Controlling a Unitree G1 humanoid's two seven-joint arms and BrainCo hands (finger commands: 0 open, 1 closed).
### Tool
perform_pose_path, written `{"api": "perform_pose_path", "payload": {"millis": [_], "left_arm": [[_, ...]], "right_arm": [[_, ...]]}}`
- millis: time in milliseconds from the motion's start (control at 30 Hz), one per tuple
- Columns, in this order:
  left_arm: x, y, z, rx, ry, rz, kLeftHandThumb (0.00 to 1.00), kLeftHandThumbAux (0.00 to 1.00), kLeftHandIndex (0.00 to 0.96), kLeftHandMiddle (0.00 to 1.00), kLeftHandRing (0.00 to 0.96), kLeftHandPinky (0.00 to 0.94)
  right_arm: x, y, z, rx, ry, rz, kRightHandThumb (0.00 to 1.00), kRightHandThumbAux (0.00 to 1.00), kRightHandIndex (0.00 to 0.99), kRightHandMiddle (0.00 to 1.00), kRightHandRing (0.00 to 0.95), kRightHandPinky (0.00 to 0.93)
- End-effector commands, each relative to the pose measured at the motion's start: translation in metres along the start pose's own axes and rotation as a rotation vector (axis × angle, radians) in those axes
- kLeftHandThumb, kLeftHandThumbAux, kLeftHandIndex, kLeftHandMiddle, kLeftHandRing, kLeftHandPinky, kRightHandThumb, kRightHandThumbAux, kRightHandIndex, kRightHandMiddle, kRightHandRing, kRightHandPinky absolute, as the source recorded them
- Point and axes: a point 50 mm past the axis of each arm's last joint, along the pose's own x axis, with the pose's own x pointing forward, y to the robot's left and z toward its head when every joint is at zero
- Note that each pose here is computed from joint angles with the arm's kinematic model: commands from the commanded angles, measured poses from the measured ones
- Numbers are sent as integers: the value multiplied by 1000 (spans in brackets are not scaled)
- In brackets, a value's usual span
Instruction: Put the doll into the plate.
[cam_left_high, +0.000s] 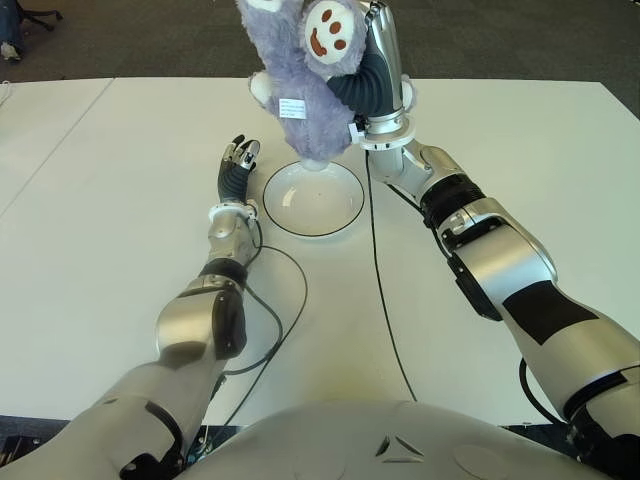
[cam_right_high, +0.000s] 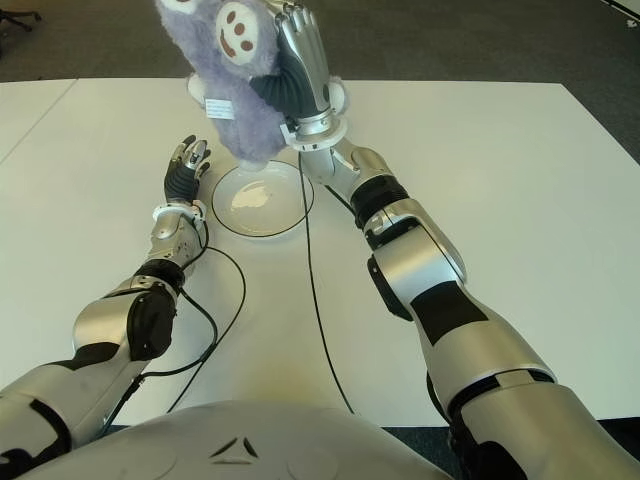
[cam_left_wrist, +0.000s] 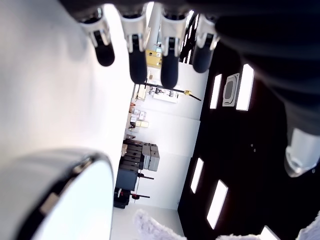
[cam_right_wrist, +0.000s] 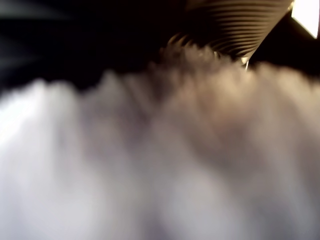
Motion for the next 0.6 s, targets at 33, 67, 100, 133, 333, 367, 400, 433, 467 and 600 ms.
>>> {"api": "perform_pose_path", "payload": {"millis": [33,67,100,133,333,367,400,433,467,600], "left_arm": [[-42,10,-75,-11,365,56,0,546,140,176,136,76],[-42,10,-75,-11,365,56,0,546,141,178,137,73],[-42,10,-75,-10,365,55,0,546,141,179,138,71],[-42,10,-75,-9,365,55,0,546,142,181,139,68],[-42,9,-75,-14,360,52,0,545,134,168,129,84],[-42,9,-75,-15,360,52,0,545,134,168,129,84],[-42,9,-75,-16,360,53,0,547,139,178,140,107],[-42,9,-75,-23,360,55,0,549,143,186,148,124],[-42,9,-75,-31,363,60,0,543,137,190,159,133],[-42,9,-77,-50,377,75,0,531,122,187,162,135]], "right_arm": [[1,12,11,35,-43,27,685,730,434,861,872,858],[0,13,12,39,-45,29,685,730,434,860,872,858],[0,15,13,44,-47,32,686,730,434,860,871,858],[0,16,14,47,-48,33,686,730,434,859,871,859],[-8,27,24,145,-48,52,690,726,435,857,866,849],[-10,27,24,155,-46,62,690,726,435,857,866,849],[-11,28,25,161,-44,68,691,726,435,856,865,847],[-14,30,25,175,-37,92,691,726,435,854,864,845],[-18,32,26,189,-29,115,691,726,435,851,862,845],[-26,34,26,224,-8,170,691,726,435,848,858,842]]}}
